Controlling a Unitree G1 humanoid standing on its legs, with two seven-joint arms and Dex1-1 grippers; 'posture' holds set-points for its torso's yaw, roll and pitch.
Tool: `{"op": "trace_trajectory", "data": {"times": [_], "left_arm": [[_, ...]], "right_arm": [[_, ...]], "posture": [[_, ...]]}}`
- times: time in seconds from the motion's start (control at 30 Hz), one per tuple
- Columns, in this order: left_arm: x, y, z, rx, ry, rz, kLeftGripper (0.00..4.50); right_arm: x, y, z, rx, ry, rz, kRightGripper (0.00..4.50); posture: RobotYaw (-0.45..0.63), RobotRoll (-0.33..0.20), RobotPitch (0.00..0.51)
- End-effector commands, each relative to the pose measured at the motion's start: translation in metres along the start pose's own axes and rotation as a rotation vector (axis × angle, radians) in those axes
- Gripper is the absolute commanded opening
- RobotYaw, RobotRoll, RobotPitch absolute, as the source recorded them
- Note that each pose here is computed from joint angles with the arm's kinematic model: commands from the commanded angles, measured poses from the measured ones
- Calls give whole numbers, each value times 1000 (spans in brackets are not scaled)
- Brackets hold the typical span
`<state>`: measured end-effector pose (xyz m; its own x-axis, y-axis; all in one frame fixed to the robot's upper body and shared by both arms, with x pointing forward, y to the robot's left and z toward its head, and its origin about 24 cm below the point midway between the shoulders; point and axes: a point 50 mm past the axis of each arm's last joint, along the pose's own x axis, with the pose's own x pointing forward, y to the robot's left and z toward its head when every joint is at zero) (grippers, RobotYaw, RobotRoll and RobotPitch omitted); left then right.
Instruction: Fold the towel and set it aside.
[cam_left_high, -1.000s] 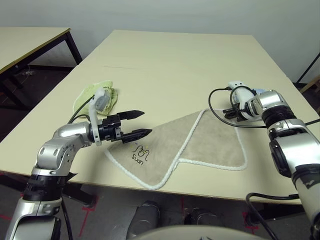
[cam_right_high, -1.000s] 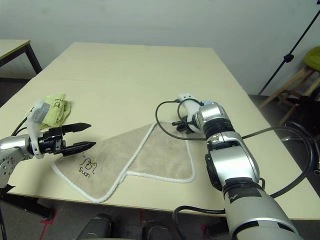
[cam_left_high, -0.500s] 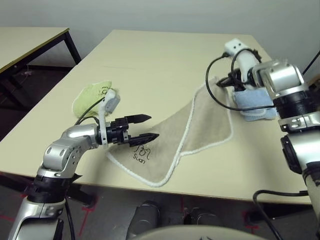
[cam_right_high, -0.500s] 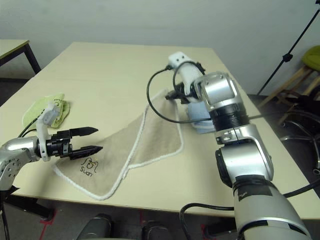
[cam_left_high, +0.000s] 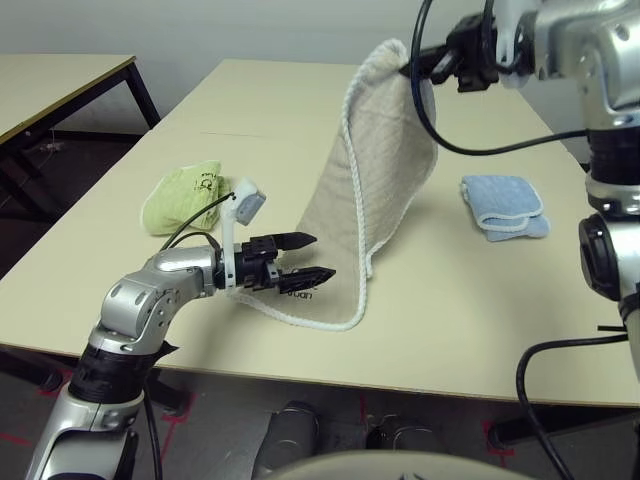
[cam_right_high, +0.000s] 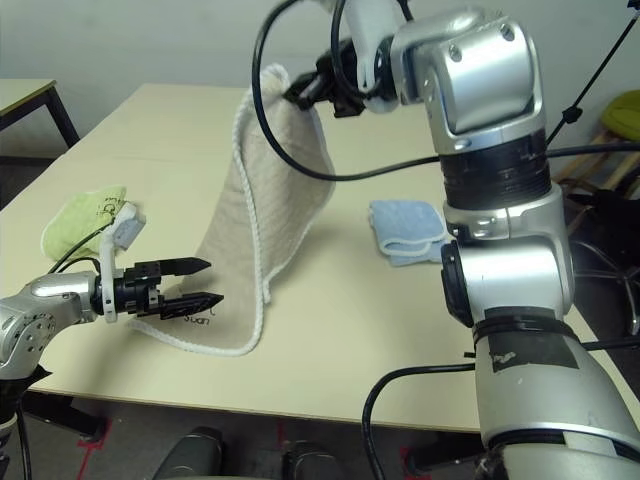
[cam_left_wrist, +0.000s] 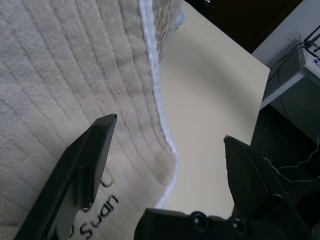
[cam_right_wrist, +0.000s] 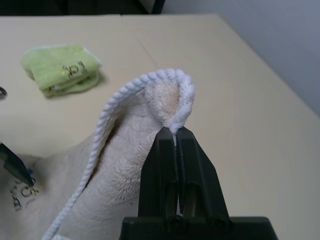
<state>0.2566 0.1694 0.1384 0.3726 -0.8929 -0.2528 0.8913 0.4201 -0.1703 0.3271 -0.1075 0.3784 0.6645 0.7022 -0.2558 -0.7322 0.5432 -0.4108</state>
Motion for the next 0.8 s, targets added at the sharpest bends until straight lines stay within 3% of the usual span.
{"op": "trace_trajectory", "data": {"times": [0.03,0.3,0.57,0.8], "left_arm": [[5,-4,-1,9,25,10,4500],[28,1,-19,-49,129,115,4500],[74,-4,-11,-63,231,146,4500],[92,-16,-12,-90,345,141,4500]], "right_arm": [[1,-2,10,-3,-43,-14,23],[15,-10,1,7,-18,-67,23],[29,-16,-9,16,9,-101,23],[36,-22,-16,32,27,-124,23]], "posture": [[153,0,10],[171,0,8],[183,0,41],[175,0,67]]}}
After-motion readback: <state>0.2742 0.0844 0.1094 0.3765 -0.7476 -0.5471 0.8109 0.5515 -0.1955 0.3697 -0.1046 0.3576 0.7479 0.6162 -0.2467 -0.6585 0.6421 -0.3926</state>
